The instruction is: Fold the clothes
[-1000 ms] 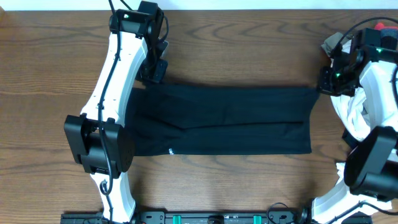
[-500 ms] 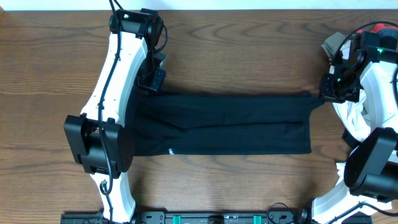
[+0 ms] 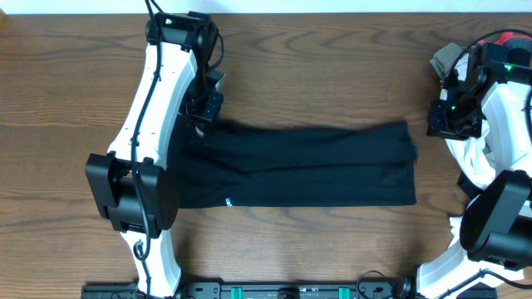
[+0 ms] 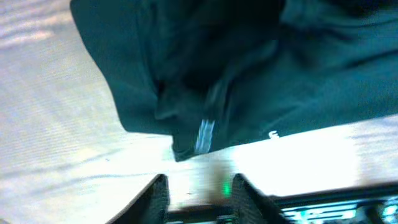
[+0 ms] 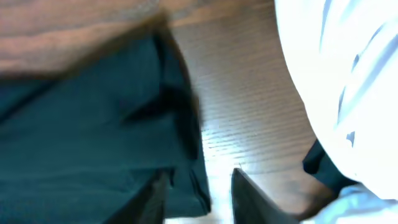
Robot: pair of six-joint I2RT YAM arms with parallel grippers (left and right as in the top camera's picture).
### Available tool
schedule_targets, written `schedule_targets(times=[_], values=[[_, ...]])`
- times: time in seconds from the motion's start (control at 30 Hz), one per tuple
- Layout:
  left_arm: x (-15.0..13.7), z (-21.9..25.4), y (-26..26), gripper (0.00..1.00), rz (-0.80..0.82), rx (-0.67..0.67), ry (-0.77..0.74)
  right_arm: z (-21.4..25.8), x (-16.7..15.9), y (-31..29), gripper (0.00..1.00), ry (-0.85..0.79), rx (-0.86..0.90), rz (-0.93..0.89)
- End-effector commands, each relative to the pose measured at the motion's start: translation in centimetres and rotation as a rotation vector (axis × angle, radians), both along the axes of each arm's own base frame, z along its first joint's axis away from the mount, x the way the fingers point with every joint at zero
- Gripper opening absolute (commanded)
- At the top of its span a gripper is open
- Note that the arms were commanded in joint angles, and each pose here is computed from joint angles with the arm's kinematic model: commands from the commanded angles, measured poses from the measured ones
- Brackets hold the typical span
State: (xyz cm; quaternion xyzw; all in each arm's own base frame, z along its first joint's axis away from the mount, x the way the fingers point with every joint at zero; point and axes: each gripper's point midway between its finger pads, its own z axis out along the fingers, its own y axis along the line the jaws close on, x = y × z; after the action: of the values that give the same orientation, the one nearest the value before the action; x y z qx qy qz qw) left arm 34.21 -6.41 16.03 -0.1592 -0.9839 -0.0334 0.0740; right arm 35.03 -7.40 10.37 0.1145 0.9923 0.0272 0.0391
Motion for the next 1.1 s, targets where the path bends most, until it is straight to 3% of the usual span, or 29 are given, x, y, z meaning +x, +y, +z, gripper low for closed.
schedule_targets(times=[0.0, 0.17, 0.4, 0.53, 0.63, 0.8, 1.07], values=[[-1.5, 0.6, 1.3, 0.5, 0.013, 0.067, 0.055, 0.4, -0.2, -0.2, 0.42, 0.001, -0.008, 0.006], [-1.4, 0.8, 1.6, 0.58, 0.021, 0.085, 0.045, 0.3, -0.5, -0.1, 0.48, 0.014, -0.005, 0.006], [-1.3, 1.1, 2.4, 0.63, 0.031, 0.109, 0.032, 0.3, -0.7, 0.2, 0.56, 0.022, 0.012, 0.002], [-1.2, 2.3, 3.9, 0.63, 0.125, 0.104, -0.022, 0.4, -0.7, 1.1, 0.71, 0.019, 0.069, -0.022], [-1.2, 4.9, 5.8, 0.64, 0.249, 0.09, -0.13, 0.5, -0.6, 1.1, 0.86, 0.016, 0.093, -0.097], [-2.4, 10.2, 9.1, 0.67, 0.463, 0.034, -0.349, 0.0, -0.6, 1.3, 0.9, 0.011, 0.199, -0.134], [-5.8, 17.3, 10.9, 0.68, 0.628, -0.135, -0.624, -4.3, -2.7, 2.9, 0.95, 0.063, 0.275, -0.082]])
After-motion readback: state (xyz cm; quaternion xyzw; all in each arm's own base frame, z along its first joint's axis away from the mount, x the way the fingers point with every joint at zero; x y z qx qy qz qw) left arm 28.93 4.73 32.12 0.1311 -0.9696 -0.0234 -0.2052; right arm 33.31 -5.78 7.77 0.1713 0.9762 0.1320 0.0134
